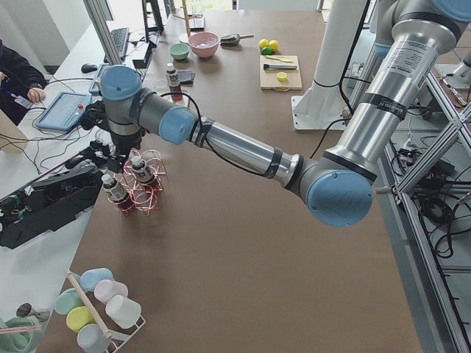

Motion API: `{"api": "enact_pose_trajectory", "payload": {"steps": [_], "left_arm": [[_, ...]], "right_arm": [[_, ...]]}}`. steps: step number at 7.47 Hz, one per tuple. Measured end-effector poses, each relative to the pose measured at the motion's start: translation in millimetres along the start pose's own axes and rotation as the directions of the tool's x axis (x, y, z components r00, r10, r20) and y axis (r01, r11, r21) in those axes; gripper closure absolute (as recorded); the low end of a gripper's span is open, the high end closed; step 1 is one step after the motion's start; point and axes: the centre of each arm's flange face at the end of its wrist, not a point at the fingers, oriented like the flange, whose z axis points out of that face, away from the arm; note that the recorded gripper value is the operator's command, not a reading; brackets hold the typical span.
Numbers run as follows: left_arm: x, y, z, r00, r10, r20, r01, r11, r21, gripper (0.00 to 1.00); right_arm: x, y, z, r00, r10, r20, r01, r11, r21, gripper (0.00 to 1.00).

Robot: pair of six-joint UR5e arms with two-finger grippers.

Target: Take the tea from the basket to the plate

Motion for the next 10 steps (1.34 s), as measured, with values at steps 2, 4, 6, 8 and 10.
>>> {"api": "enact_pose_trajectory", "payload": {"steps": [2,4,6,8,10], "left_arm": [[-19,23,18,0.998,-0.067,0.005,0.068,0.997,-0.034,0.02],[-45,57,58,0.994,-0.109,0.023,0.11,0.988,-0.108,0.02],[-64,81,78,0.989,-0.142,0.04,0.147,0.977,-0.151,0.02],[-84,108,85,0.982,-0.178,0.056,0.185,0.967,-0.174,0.02],[-115,142,77,0.979,-0.191,0.066,0.2,0.964,-0.178,0.02]], "right_arm": [[0,0,0,1.0,0.0,0.0,0.0,1.0,0.0,0.01],[0,0,0,1.0,0.001,0.001,-0.001,1.0,0.0,0.01],[0,0,-1,1.0,0.0,0.001,0.0,1.0,0.001,0.01],[-1,-1,-1,1.0,-0.002,0.001,0.002,1.0,0.003,0.01],[-1,-1,-2,1.0,-0.002,-0.001,0.002,1.0,0.003,0.01]]}}
